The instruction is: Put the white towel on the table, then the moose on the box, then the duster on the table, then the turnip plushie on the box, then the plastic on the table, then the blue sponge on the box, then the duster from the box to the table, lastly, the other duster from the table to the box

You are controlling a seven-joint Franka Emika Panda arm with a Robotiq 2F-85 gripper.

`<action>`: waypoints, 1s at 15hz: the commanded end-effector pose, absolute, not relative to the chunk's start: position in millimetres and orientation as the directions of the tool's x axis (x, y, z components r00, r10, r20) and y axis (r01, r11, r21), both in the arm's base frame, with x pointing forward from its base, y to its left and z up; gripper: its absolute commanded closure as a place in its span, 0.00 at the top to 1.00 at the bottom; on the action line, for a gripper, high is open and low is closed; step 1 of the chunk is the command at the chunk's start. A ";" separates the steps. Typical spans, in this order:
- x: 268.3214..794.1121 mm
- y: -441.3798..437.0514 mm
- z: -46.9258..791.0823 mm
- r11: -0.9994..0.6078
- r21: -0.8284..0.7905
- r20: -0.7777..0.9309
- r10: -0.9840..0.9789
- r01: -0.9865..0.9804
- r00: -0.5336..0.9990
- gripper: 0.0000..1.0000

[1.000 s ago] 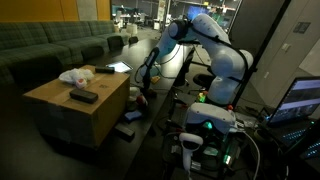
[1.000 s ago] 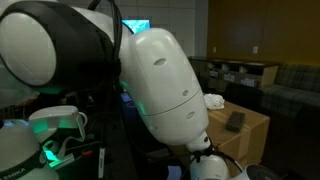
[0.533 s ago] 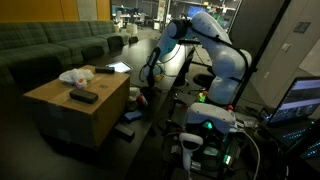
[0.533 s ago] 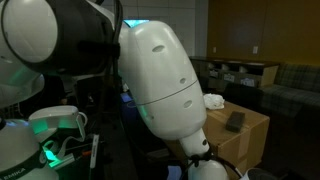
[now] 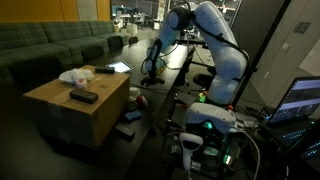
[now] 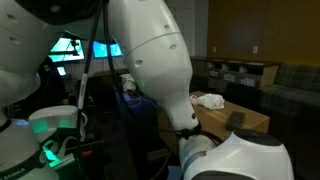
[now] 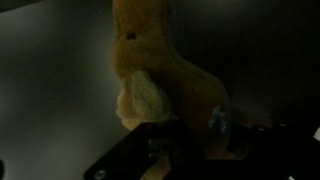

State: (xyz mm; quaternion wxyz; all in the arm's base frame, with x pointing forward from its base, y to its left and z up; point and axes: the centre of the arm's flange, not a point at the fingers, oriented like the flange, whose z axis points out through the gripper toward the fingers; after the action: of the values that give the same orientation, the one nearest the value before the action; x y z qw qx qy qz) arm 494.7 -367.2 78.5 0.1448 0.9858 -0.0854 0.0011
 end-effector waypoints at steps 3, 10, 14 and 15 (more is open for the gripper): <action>484.2 -325.0 167.0 -0.906 0.372 0.120 -0.166 -0.200 0.979 0.04; 481.3 -260.1 242.6 -0.907 0.387 0.227 -0.083 -0.168 0.970 0.04; 481.1 -212.1 275.5 -0.919 0.376 0.285 -0.004 -0.116 0.958 0.04; 481.9 -200.6 284.5 -0.925 0.368 0.299 0.019 -0.097 0.954 0.04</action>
State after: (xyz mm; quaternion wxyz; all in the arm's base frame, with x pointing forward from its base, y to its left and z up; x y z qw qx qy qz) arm 500.1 -243.1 248.6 0.2024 0.9720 -0.0380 0.1134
